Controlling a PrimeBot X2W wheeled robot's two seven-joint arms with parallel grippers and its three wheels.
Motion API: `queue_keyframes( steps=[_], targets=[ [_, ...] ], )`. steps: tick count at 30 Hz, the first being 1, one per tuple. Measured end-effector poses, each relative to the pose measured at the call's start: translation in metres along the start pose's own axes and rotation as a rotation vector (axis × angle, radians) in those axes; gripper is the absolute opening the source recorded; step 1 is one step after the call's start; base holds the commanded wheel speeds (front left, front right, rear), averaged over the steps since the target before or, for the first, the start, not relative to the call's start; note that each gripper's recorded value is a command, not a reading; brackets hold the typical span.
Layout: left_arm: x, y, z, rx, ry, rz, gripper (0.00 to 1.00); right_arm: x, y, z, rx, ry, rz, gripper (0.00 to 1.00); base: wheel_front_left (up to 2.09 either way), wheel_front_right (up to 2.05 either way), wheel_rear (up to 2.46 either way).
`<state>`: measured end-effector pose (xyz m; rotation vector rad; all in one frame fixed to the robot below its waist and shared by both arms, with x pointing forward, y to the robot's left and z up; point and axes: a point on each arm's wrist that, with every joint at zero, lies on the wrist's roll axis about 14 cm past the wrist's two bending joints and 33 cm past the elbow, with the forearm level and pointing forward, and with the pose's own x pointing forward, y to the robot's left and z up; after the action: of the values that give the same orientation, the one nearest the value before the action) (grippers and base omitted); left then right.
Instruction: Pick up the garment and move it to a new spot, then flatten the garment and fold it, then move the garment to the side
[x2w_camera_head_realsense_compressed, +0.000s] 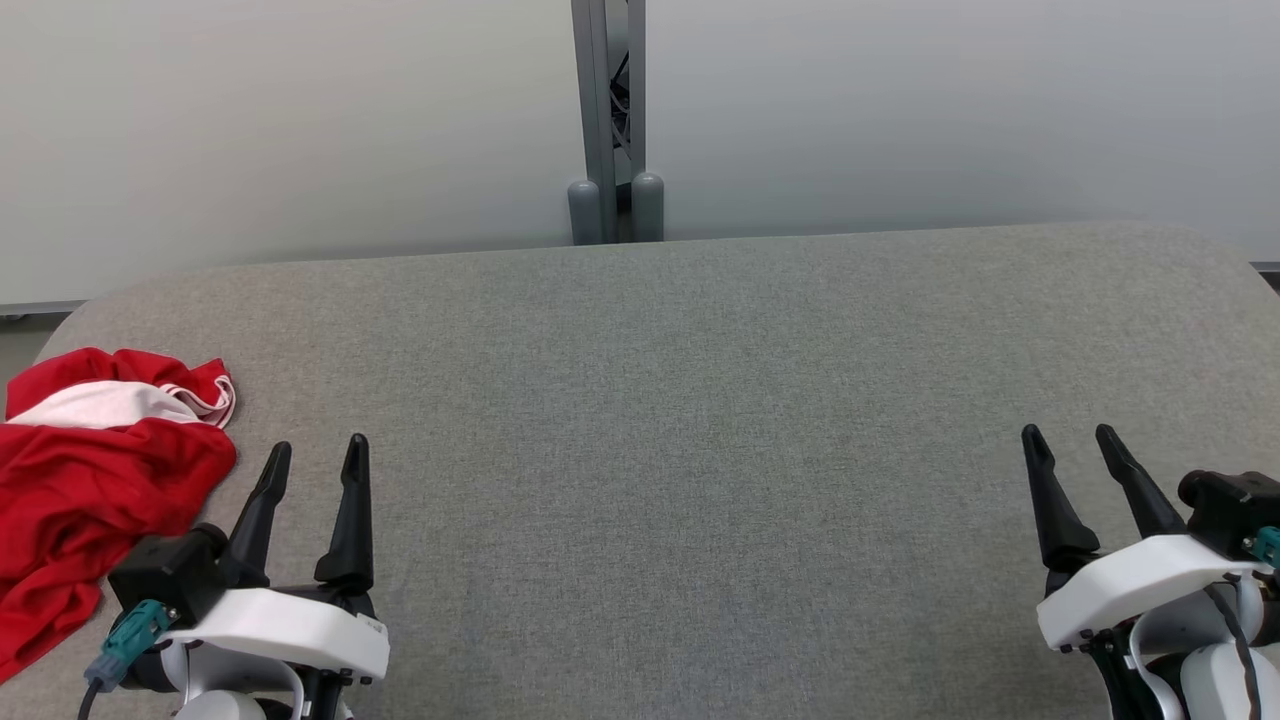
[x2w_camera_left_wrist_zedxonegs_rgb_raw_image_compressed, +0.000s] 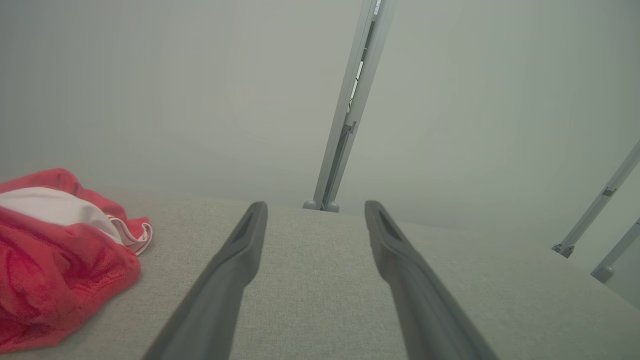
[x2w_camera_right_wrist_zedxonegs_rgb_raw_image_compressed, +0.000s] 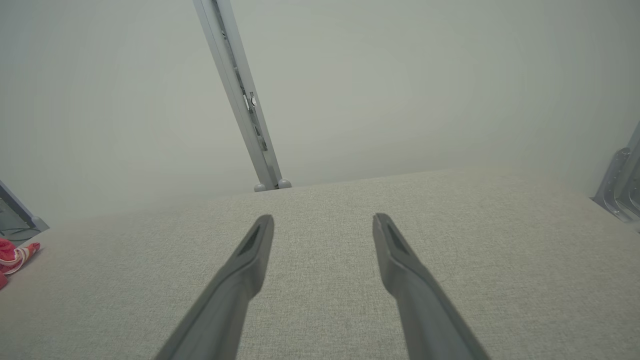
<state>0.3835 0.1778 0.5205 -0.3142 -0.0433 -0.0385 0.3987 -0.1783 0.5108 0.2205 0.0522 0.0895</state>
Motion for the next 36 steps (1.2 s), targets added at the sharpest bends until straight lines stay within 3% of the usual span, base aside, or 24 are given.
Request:
queue_keyframes(
  steps=[36],
  targets=[
    [-0.003,0.019,-0.017,0.212,0.094,0.070,1.00,-0.001,0.023,0.006,-0.130,-0.089,0.054,1.00,0.00,0.00,0.00]
  ],
)
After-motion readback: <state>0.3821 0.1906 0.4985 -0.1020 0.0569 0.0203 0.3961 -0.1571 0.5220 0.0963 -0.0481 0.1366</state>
